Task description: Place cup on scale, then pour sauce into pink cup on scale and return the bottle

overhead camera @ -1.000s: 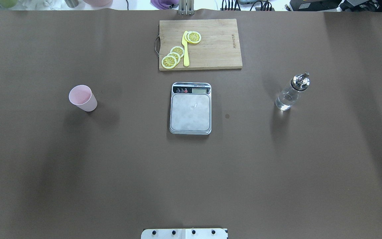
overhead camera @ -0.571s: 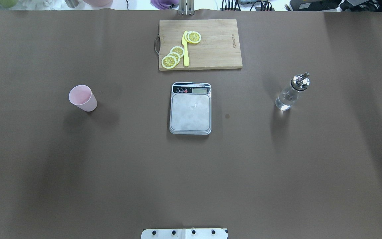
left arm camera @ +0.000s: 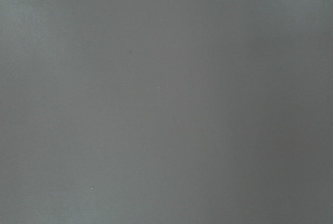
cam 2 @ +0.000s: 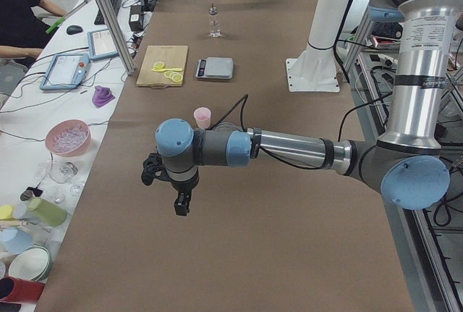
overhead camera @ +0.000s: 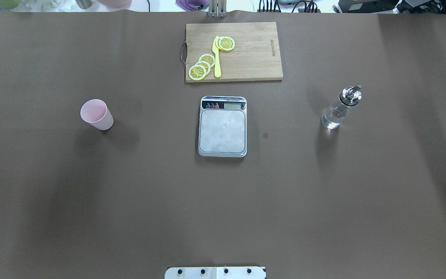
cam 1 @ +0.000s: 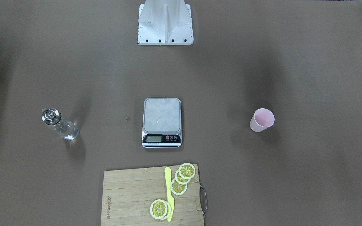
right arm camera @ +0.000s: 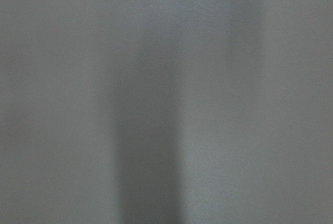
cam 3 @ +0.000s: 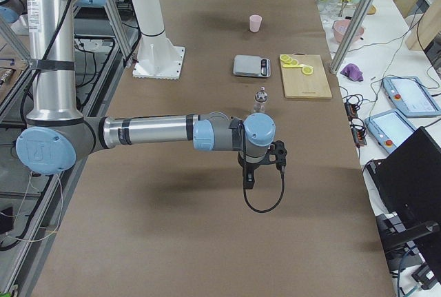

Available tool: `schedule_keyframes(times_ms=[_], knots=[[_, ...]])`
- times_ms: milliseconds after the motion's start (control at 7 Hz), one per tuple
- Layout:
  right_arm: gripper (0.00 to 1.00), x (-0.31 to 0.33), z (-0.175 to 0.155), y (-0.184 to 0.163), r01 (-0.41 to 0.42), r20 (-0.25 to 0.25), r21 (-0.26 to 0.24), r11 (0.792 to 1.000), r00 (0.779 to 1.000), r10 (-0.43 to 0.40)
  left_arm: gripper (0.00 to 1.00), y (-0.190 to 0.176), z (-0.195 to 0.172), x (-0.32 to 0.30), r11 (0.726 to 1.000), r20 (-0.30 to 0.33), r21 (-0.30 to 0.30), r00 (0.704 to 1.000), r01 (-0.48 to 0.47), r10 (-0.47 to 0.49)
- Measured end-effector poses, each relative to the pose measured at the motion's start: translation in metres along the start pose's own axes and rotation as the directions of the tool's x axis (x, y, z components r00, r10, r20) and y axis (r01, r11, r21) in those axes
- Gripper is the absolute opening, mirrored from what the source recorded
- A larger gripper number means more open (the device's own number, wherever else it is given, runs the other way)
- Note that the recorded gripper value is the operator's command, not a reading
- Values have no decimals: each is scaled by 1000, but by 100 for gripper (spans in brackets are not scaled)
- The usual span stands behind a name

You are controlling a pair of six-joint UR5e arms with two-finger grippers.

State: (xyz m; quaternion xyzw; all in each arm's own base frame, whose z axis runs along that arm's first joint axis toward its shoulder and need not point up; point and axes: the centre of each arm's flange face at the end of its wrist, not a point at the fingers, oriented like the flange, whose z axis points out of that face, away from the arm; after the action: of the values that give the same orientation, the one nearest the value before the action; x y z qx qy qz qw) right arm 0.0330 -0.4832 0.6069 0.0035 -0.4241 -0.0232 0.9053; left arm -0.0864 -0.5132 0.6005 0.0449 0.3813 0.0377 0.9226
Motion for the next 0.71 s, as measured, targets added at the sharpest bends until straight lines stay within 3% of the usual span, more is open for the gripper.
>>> schedule_keyframes(times_ms=[714], knots=[[100,-5,4,-9,22,-15,-7,1000,1000,-22,98,-12,-8,7,1000,1,16,1000,-13,13]])
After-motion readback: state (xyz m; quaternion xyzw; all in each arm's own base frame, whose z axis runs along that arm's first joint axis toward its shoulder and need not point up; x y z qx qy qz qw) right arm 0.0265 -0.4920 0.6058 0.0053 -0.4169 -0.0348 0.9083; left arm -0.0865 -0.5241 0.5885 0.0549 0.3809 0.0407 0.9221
